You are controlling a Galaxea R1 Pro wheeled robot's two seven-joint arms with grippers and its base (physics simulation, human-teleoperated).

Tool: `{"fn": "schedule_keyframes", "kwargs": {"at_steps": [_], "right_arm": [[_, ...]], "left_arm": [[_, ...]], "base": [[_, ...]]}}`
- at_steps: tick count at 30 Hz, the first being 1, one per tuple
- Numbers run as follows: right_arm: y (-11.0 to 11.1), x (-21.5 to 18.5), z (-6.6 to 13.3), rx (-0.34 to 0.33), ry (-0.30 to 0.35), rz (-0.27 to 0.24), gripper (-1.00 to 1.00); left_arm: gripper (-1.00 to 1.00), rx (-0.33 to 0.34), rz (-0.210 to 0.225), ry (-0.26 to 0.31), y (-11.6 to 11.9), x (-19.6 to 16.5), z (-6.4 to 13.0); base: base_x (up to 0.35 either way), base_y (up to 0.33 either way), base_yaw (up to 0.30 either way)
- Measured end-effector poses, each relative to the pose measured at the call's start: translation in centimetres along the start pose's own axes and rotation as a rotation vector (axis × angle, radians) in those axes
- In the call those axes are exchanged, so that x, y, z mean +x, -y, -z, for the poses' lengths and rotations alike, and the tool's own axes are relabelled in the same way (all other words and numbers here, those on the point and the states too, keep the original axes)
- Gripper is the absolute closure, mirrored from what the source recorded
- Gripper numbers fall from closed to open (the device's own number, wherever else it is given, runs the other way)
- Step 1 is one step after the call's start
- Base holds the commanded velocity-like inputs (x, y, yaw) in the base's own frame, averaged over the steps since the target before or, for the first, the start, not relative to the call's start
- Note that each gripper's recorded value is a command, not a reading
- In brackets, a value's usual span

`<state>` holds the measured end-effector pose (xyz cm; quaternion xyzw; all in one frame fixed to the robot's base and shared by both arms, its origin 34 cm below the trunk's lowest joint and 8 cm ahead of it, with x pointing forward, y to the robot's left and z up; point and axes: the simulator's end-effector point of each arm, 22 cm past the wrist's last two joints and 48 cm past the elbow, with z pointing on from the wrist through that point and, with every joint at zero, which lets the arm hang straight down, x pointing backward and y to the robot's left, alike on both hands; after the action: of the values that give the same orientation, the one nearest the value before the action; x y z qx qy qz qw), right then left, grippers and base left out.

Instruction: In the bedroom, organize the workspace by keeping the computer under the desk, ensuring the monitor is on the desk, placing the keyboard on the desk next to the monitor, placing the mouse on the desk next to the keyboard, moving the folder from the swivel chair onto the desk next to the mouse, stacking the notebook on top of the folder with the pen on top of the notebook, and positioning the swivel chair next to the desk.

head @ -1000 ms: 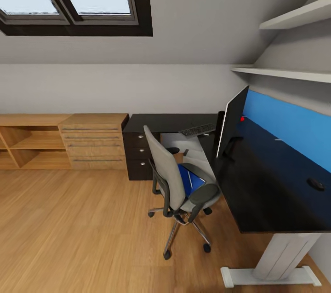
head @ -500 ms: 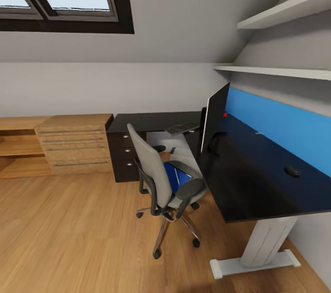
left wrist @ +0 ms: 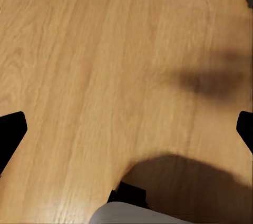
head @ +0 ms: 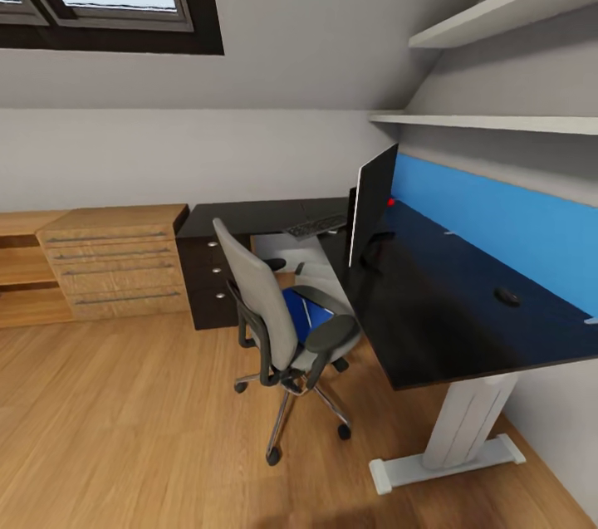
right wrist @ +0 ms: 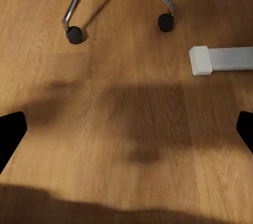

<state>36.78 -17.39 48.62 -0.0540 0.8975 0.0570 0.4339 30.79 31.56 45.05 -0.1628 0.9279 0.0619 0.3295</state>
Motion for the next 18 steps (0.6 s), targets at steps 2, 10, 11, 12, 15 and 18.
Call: {"fn": "schedule_keyframes", "kwargs": {"at_steps": [2,10,11,12,15,18], "right_arm": [[0.0,0.0,-0.4,0.001,0.007,-0.001,-1.0],[1.5,-6.6,-5.7,0.096,0.087,-0.026,-1.0],[1.8,-7.2,-6.4,0.106,0.081,-0.026,-1.0],[2.1,-8.5,-7.7,0.121,0.065,-0.026,-1.0],[2.7,-11.8,-10.5,0.138,0.053,-0.026,-1.0],[3.4,-16.1,-13.3,0.152,0.066,-0.048,-1.0]], "left_arm": [[-1.0,-0.003,0.009,0.044,0.4,-1.8,-0.8],[-1.0,-0.058,0.058,0.145,2.6,-13.2,-4.4],[-1.0,-0.053,0.059,0.142,3.0,-14.1,-4.5],[-1.0,-0.039,0.059,0.135,3.8,-16.1,-4.6],[-1.0,0.0,0.062,0.143,5.7,-20.6,-4.1],[-1.0,0.043,0.059,0.174,7.3,-25.3,-2.6]], "base": [[0.0,0.0,0.0],[0.0,0.0,0.0],[0.0,0.0,0.0],[0.0,0.0,0.0],[0.0,0.0,0.0],[0.0,0.0,0.0]]}}
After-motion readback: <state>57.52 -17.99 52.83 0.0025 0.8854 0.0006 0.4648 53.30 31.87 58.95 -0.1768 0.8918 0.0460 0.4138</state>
